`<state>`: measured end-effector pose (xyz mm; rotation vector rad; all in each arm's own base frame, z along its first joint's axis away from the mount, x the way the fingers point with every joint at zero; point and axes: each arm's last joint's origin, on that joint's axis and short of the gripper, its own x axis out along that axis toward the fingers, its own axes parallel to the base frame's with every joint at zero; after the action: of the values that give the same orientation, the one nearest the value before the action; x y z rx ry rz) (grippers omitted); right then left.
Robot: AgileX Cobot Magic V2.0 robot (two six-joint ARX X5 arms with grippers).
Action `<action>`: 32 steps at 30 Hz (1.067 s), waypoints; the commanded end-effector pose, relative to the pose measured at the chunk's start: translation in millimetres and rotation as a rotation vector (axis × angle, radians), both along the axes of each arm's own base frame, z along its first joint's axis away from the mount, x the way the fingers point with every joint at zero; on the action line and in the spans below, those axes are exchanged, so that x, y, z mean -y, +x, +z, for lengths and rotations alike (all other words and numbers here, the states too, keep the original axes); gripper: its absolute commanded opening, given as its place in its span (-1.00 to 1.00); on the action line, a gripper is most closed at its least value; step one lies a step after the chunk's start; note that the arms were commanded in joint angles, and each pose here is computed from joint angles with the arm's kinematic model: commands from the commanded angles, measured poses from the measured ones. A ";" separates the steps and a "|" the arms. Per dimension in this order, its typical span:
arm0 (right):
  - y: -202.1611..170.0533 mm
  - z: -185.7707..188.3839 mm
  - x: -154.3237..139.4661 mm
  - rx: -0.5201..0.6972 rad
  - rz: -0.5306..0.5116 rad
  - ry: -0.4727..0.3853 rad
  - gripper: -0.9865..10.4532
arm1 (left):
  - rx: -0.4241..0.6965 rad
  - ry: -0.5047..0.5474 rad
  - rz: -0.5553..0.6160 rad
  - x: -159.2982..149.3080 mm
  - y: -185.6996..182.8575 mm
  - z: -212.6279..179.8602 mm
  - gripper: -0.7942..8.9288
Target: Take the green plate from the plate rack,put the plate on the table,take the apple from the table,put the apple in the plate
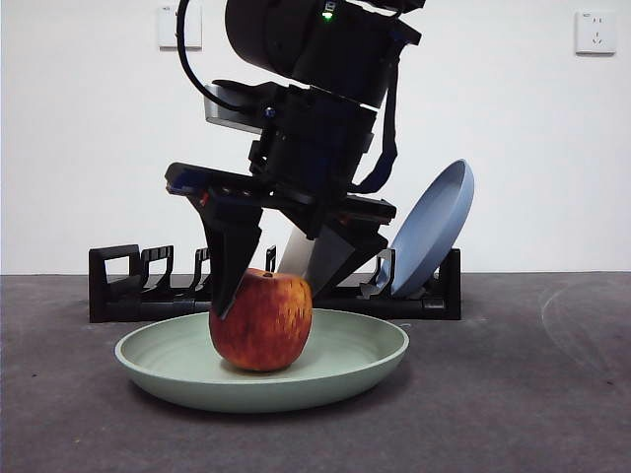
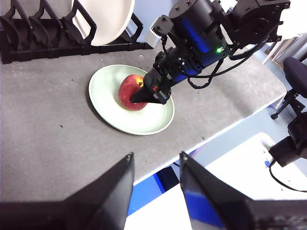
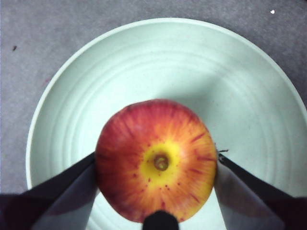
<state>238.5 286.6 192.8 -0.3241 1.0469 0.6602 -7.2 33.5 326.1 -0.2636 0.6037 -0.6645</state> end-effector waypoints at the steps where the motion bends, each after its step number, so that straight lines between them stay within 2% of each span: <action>1: 1.1 -6.7 -1.9 -0.011 0.008 -0.015 -0.34 | -0.002 -0.007 0.007 0.8 0.5 -0.3 -0.51; 4: 2.3 -6.8 -0.7 -0.012 0.003 -0.016 0.05 | -0.002 -0.007 0.008 0.8 0.5 -0.3 -0.51; 7: 2.6 -6.7 -0.6 -0.012 0.002 -0.015 0.17 | -0.002 -0.007 0.007 0.9 0.5 -0.2 -0.51; 15: 1.0 -5.4 -0.3 -0.051 -0.003 -0.003 0.17 | -0.002 -0.008 0.007 0.8 0.5 -0.2 -0.51; 19: 1.8 7.5 -1.4 -0.068 -0.003 -0.020 0.16 | -0.007 -0.012 0.011 1.0 0.5 -0.1 -0.51; 28: 2.2 94.4 -2.2 -0.045 0.085 -0.062 0.16 | 0.034 -0.035 0.056 5.9 4.5 5.9 -0.51; 32: -10.0 136.0 12.3 0.046 0.115 -0.014 0.07 | 0.047 -0.018 0.053 14.3 8.8 10.2 -0.51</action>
<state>232.7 278.7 318.3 -0.3948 1.0338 0.7267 0.2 21.7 335.9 -0.2939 0.5531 -0.6265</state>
